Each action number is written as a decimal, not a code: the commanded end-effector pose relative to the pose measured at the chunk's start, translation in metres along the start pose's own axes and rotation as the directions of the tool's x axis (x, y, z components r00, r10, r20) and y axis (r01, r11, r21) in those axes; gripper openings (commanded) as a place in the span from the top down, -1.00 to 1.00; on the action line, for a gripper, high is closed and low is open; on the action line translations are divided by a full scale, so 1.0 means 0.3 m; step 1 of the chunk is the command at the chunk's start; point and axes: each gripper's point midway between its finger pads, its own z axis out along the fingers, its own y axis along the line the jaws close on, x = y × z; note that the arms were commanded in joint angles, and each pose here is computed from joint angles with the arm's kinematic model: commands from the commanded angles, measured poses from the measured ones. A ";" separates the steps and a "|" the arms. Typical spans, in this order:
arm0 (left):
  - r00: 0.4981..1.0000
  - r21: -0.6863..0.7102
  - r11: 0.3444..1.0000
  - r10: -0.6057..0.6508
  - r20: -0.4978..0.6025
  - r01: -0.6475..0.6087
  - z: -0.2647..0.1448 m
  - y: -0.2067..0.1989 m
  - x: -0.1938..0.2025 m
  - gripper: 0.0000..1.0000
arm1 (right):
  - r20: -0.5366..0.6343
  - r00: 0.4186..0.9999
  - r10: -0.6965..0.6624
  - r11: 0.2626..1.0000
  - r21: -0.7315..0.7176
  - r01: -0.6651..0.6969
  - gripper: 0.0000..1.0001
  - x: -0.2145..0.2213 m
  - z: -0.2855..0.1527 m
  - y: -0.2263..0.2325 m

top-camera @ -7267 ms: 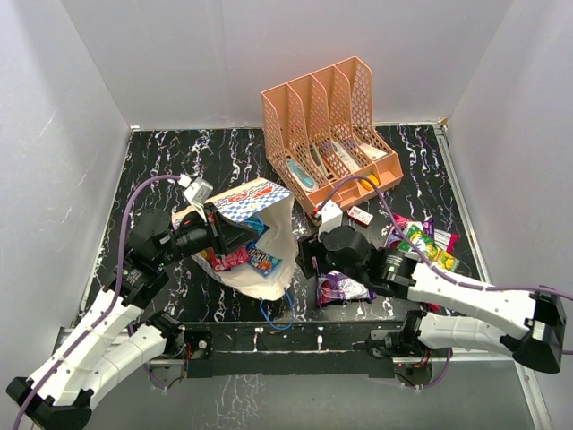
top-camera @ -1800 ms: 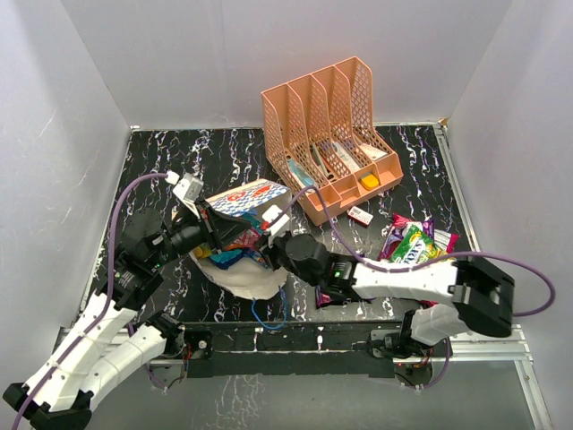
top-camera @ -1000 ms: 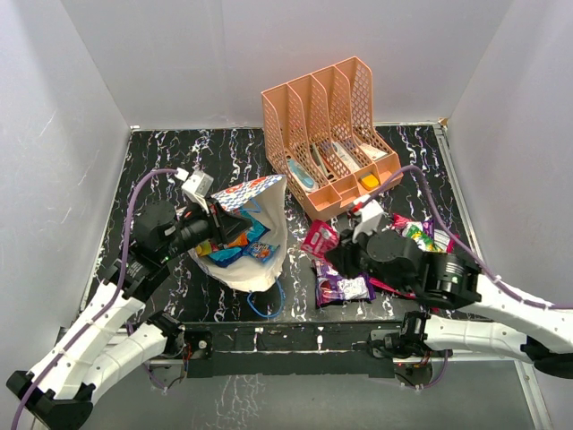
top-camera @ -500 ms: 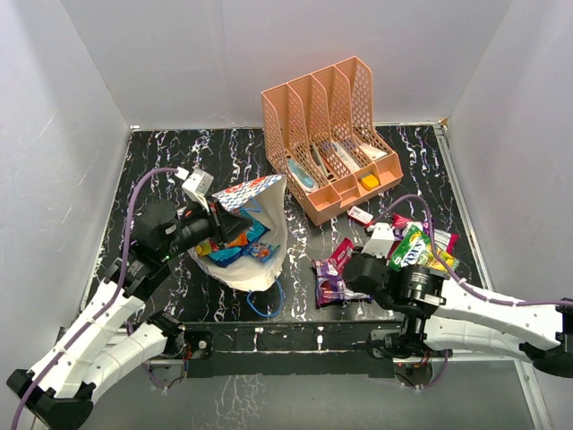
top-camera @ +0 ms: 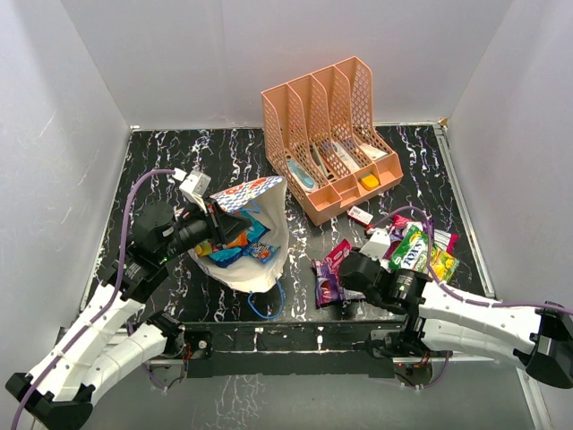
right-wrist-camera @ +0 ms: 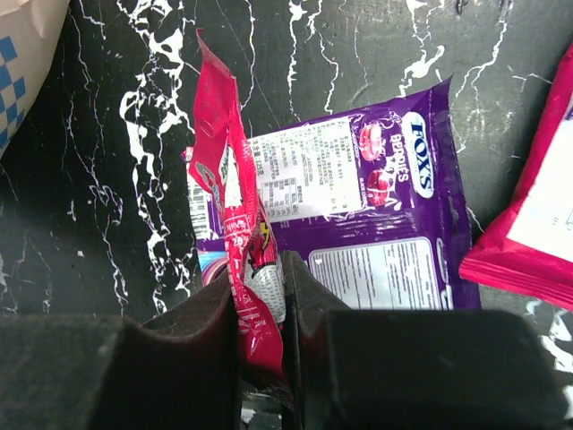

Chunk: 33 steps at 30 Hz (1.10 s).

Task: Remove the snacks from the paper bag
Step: Place the snack at the center of the board.

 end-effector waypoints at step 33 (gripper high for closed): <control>1.000 0.078 0.997 0.010 0.001 -0.010 0.014 -0.059 -0.034 1.00 | -0.086 0.967 0.240 0.957 -0.144 -0.250 -0.14 -0.029 -0.137 0.012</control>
